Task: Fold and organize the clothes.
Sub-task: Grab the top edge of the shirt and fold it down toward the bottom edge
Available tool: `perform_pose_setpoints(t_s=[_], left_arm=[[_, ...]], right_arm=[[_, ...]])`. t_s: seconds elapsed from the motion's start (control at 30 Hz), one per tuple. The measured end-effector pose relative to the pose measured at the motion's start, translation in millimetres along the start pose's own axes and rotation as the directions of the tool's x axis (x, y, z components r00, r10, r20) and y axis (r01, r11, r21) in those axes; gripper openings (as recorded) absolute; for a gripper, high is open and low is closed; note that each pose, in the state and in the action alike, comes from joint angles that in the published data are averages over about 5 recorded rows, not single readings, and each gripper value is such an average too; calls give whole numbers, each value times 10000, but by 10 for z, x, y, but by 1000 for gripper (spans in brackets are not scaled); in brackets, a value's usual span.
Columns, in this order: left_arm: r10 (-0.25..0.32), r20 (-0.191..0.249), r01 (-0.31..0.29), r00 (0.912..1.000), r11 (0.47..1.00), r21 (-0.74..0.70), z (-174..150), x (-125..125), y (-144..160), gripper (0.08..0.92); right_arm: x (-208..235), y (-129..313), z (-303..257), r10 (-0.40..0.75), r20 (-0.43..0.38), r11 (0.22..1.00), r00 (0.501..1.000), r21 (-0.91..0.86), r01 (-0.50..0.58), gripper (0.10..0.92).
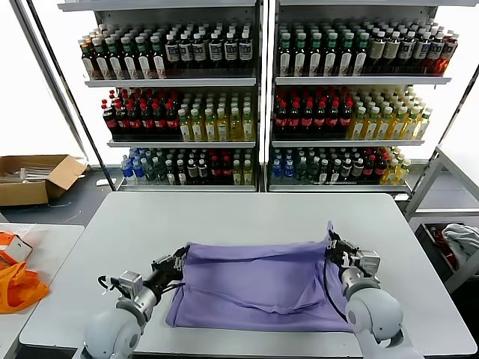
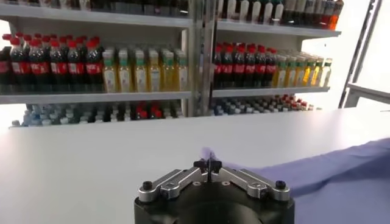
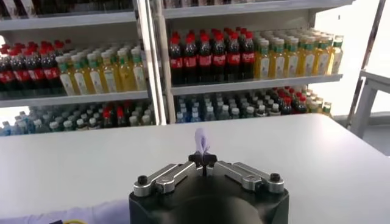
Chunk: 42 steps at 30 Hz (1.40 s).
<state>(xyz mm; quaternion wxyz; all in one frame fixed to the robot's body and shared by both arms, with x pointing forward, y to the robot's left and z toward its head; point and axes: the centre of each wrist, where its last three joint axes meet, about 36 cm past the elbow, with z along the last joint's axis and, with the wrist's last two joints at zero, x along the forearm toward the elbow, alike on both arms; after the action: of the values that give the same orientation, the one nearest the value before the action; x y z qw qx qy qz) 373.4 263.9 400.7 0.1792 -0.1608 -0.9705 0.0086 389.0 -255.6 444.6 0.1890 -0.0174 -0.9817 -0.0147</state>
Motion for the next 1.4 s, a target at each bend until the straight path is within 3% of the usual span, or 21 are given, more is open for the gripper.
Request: perform_pose_setpoints(t_s=[0.3,0.63,1.4], left_arm=[[-192,-365,193,9991,9998,28,160,167,-18,84],[-298,-399,293,9988,9995,-110,132,300,-16,84],[-353,-732,328,9967,9989,-349,268,338,-24,84]], right_arm=[[216,-61,142,147,-324,9999,9994,38,-146,108],[426,-107,158,295,-354,9995,9989,101,-292,108],[625,-51,410,566,-961,9969,9938,599,-510,108]])
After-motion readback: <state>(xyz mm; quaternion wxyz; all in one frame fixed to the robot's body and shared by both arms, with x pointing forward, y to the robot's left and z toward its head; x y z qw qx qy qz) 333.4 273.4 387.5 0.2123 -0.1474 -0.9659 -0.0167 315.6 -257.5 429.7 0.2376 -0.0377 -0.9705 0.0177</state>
